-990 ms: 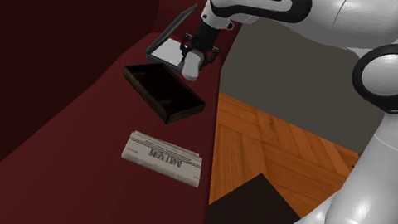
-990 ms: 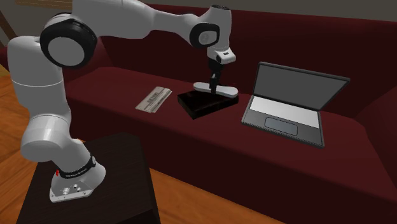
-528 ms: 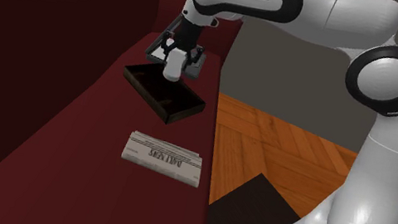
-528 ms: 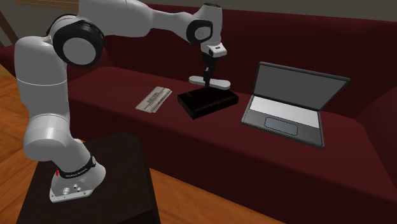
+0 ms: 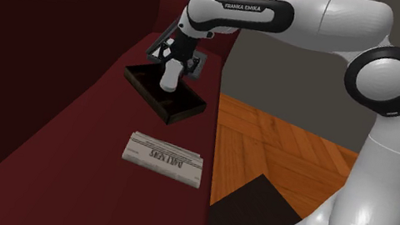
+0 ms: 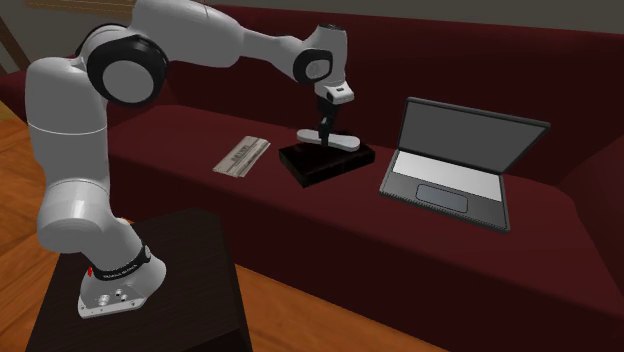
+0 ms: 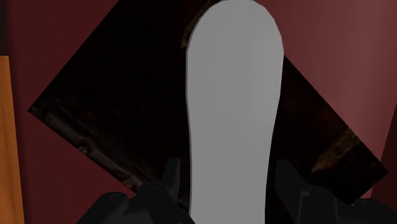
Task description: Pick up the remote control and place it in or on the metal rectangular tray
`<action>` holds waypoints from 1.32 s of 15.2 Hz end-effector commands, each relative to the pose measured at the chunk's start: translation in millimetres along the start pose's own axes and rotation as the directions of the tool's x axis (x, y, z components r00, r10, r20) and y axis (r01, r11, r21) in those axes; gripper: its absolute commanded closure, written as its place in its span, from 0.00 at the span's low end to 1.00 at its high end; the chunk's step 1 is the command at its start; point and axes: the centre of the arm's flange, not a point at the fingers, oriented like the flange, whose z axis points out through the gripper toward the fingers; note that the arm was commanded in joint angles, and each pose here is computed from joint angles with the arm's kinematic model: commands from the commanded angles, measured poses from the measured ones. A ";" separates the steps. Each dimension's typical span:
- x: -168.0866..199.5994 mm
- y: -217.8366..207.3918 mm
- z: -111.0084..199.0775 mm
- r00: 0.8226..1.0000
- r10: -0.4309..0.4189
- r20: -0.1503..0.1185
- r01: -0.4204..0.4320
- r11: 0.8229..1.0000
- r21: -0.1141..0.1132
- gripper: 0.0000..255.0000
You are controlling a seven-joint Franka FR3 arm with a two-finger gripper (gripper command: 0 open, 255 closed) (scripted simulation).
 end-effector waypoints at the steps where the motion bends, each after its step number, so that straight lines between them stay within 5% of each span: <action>1: -0.1 -0.3 11.3 1.000 0.000 -0.001 0.000 1.000 0.001 1.00; 13: 0.0 0.6 31.8 1.000 0.000 -0.001 0.000 1.000 0.001 1.00; 14: 0.0 0.6 31.7 1.000 0.000 -0.001 0.000 1.000 0.001 0.00; 20: 0.0 0.6 18.6 1.000 0.000 -0.001 0.000 1.000 0.001 0.00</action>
